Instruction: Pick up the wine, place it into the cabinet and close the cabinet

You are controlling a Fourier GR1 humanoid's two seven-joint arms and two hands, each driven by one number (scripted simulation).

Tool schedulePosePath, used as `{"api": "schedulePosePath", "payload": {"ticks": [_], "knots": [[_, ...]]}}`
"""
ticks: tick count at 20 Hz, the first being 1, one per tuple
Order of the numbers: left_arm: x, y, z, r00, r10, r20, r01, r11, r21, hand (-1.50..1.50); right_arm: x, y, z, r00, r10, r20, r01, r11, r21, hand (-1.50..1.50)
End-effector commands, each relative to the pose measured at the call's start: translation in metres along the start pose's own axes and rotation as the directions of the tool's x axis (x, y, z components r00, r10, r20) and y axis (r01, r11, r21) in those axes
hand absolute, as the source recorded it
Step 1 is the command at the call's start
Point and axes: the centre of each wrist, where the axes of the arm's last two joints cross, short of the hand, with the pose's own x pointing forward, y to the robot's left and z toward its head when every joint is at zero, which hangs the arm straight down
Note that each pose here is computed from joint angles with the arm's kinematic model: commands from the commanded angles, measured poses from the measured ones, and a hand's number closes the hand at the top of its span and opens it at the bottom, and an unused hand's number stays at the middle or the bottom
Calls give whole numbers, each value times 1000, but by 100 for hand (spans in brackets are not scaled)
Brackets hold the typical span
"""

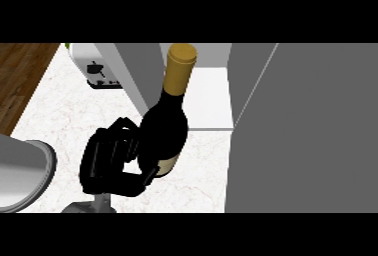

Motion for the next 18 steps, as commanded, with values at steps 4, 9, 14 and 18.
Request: {"api": "schedulePosePath", "payload": {"ticks": [4, 9, 14, 18], "knots": [[-18, -27, -35, 995, -90, 51, 89, 996, 24, 150, 5, -1, 4, 1000, 12, -4, -12, 1000, 4, -150], [0, -51, -66, 989, -146, 15, 146, 989, -1, 150, 1, 11, 4, 1000, 17, -12, -17, 1000, 6, -150], [-28, -56, -56, 977, -212, 9, 212, 977, -30, 150, 4, 9, -8, 1000, 28, 4, -28, 1000, -12, -150], [-58, -66, -73, 971, -240, -13, 240, 971, 6, 150, 10, 6, 0, 1000, 22, 2, -22, 1000, -1, -150]]}}
